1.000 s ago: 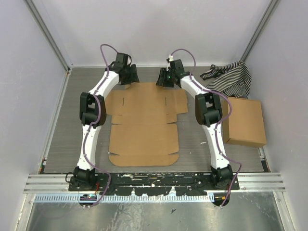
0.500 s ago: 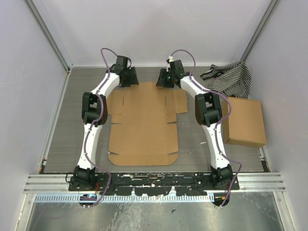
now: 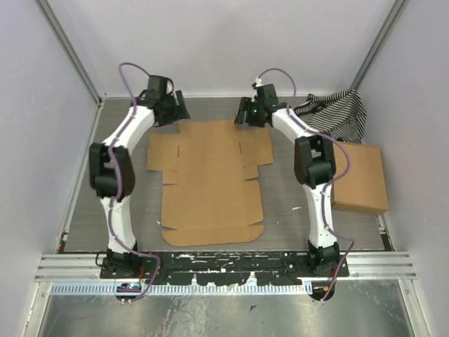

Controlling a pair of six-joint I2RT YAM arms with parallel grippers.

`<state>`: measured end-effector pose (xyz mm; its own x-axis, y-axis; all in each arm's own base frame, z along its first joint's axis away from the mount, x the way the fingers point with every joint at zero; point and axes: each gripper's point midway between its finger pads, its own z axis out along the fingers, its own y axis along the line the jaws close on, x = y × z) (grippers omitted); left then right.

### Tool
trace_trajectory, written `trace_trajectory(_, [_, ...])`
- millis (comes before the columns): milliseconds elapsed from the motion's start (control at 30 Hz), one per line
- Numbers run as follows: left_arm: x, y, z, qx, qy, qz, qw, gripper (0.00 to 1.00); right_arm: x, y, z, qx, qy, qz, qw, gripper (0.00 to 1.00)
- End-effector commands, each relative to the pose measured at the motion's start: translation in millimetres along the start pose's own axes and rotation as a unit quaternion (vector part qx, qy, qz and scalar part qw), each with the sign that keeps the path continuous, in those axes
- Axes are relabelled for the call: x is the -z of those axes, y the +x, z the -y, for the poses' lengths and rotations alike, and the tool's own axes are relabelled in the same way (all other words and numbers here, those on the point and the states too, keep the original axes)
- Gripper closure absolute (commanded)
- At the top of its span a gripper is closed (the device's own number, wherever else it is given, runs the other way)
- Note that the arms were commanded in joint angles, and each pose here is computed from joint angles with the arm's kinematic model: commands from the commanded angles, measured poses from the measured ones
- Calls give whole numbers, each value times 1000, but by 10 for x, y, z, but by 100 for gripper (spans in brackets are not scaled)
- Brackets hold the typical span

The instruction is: Fold the paper box

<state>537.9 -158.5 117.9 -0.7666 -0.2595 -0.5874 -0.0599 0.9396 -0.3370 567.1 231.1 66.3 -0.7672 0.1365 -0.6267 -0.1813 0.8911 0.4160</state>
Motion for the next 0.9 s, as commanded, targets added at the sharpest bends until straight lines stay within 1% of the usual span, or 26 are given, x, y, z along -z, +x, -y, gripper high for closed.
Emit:
trace_trajectory(0, [746,-218,-153,39,3,71,997,21,1072,-783,-159,12,-1,107,994,30])
trace_trajectory(100, [1031,81,-266,63,-5,69,996,21,1310,-458,-8,5,30,76,997,30])
trace_trajectory(167, [1142,349,-334,84,-3,60,995,22,1389,-117,85,-6,42,44,998,30])
trace_trajectory(200, [1169,504,-391,90,-6,51,995,22,1411,60,112,-14,41,28,999,30])
trace_trajectory(233, [1236,628,-448,96,-12,48,994,22,1399,346,175,-26,43,3,999,30])
trace_trajectory(333, [1306,979,-581,105,-24,23,994,22,1450,779,194,-40,33,-25,998,31])
trace_trajectory(400, [1345,1175,-629,106,-24,8,994,22,1462,988,185,-43,25,-39,998,31])
trace_trajectory(500, [1442,1368,-723,107,-32,6,994,22,1489,1218,133,-42,13,-54,998,31])
trace_trajectory(600, [1525,1428,-787,112,-38,21,993,22,1511,1360,116,-46,10,-64,997,31])
trace_trajectory(700, [1466,1529,-863,117,-48,20,992,22,1507,1455,126,-50,10,-70,996,32])
trace_trajectory(867, [1230,1778,-934,130,-60,-29,989,22,1428,1538,62,-44,-7,-87,995,34])
